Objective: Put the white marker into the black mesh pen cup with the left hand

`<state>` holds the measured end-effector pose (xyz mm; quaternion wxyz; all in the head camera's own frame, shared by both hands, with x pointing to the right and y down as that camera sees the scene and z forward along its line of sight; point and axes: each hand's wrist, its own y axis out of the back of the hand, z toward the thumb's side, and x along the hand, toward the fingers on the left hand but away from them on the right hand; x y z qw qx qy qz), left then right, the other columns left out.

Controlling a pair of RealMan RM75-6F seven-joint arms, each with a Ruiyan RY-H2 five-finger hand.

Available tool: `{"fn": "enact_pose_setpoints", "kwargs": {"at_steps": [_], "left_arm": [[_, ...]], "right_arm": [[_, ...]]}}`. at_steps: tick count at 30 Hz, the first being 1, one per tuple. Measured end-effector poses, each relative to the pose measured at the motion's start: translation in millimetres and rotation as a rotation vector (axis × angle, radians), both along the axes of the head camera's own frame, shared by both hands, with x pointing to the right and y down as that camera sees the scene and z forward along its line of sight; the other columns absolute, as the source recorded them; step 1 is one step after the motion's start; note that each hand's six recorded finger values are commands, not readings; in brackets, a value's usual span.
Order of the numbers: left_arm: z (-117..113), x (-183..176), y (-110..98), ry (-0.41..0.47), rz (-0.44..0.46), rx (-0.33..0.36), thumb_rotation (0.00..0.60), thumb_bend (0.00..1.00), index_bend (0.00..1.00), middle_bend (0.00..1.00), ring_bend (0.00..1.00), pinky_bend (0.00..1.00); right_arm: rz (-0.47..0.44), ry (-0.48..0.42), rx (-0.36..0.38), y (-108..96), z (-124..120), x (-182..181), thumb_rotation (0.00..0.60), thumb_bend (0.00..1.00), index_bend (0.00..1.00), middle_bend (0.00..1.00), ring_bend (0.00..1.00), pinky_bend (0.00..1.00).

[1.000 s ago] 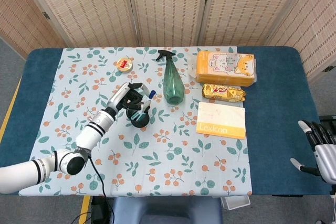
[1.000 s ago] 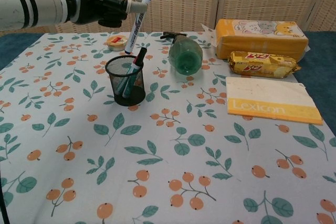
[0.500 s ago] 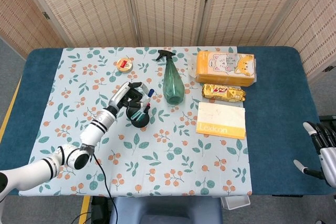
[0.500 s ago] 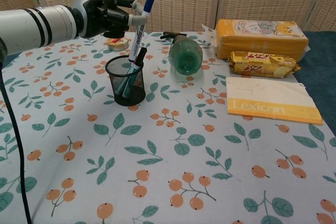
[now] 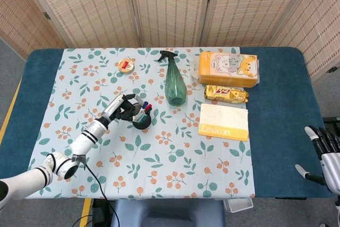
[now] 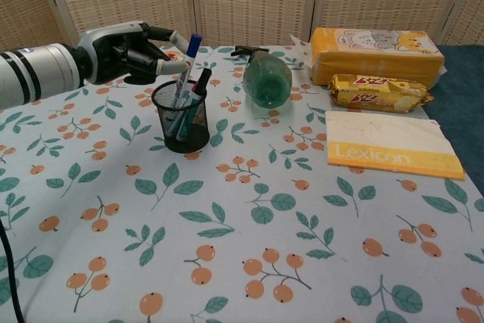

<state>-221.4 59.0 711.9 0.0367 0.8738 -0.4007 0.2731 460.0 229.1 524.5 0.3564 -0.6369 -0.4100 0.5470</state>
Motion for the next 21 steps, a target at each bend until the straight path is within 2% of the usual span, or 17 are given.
{"fn": "enact_pose_setpoints", "kwargs": {"at_steps": [7,9,11,13,15,17,21], "left_arm": [[-13.2,-14.6,0.9,-0.019,0.029,0.037,0.6,0.2,0.11,0.95,0.85,0.92],[-18.9,-21.4,1.6,-0.044,0.054,0.052,0.6,0.2,0.07,0.91,0.8,0.88],[-26.9,-32.6,3.2,-0.097,0.099,0.08,0.6,0.19,0.02,0.81,0.7,0.82],[-36.6,-47.1,6.2,-0.173,0.154,0.117,0.6,0.18,0.0,0.69,0.57,0.75],[-46.6,-61.5,10.1,-0.253,0.207,0.153,0.6,0.17,0.0,0.52,0.4,0.67],[-59.7,-78.7,16.9,-0.357,0.267,0.202,0.6,0.17,0.0,0.4,0.3,0.63],[-85.5,-110.5,36.7,-0.566,0.351,0.322,0.6,0.17,0.0,0.26,0.2,0.54]], "right_arm": [[-0.011,0.008,0.003,3.2,0.6,-4.0,0.6,0.18,0.02,0.05,0.04,0.0],[-0.01,0.01,0.002,2.9,1.0,-3.6,0.6,0.18,0.02,0.05,0.04,0.0],[-0.009,0.009,0.002,2.2,1.3,-3.5,0.6,0.18,0.02,0.05,0.04,0.0],[-0.011,0.009,0.004,1.8,1.1,-3.7,0.6,0.18,0.02,0.05,0.04,0.0],[-0.009,0.009,0.005,1.6,1.1,-3.6,0.6,0.18,0.02,0.05,0.04,0.0],[-0.008,0.012,0.004,1.4,1.8,-3.8,0.6,0.18,0.02,0.05,0.04,0.0],[-0.01,0.026,-0.006,1.1,5.9,-5.1,0.6,0.18,0.02,0.05,0.04,0.0]]}}
